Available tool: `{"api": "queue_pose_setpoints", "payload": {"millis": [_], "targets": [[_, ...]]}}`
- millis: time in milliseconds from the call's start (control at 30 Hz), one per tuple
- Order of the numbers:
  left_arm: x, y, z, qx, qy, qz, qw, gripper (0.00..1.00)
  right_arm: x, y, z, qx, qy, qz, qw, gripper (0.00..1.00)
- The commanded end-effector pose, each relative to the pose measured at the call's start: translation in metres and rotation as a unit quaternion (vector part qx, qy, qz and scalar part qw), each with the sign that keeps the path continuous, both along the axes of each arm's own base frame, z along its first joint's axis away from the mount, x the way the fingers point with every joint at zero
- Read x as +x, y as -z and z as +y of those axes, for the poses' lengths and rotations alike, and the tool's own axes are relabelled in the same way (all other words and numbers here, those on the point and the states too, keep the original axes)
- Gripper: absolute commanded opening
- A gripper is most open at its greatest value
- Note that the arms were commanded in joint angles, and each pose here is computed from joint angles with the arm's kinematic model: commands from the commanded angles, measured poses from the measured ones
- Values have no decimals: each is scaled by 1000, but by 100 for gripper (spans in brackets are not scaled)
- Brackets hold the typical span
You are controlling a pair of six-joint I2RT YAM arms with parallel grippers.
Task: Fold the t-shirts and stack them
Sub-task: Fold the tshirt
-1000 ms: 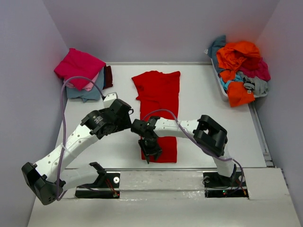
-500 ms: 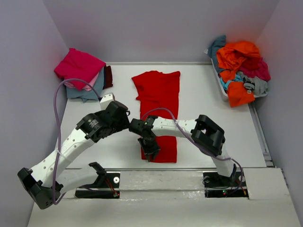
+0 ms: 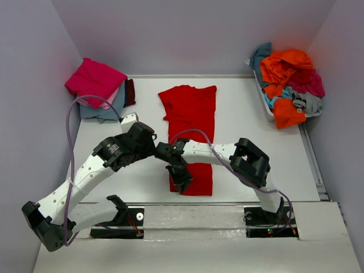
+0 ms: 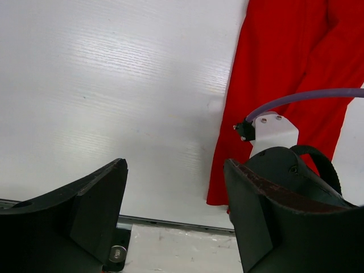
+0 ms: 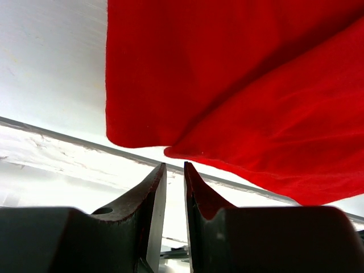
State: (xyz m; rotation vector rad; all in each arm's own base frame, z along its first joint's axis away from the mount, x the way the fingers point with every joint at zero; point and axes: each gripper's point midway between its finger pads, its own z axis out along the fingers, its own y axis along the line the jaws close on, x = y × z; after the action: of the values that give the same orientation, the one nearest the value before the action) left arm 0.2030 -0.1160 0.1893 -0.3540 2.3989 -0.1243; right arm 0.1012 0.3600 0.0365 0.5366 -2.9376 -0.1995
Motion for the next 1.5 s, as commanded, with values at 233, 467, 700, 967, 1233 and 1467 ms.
{"api": "queue_pose_setpoints", "payload": {"millis": [233,467,700,967,1233,1467], "targets": [[-1,-14,8,-18,-20,-32,999,80,-1,7,11,0,-11,2,1000,25],[1,-17,5,-22,-16,-35,999,80,2,7,15,-3,-16,2,1000,25],[3,-17,2,-23,-11,-36,999,80,5,5,19,-8,-21,0,1000,27],[3,-11,-2,-23,-4,-30,999,80,7,0,18,-11,-22,-5,1000,32],[3,-11,-2,-23,-2,-30,999,80,8,6,19,-17,-21,-4,1000,32],[3,-10,-2,-22,-1,-29,999,80,8,15,19,-24,-21,-2,999,31]]}}
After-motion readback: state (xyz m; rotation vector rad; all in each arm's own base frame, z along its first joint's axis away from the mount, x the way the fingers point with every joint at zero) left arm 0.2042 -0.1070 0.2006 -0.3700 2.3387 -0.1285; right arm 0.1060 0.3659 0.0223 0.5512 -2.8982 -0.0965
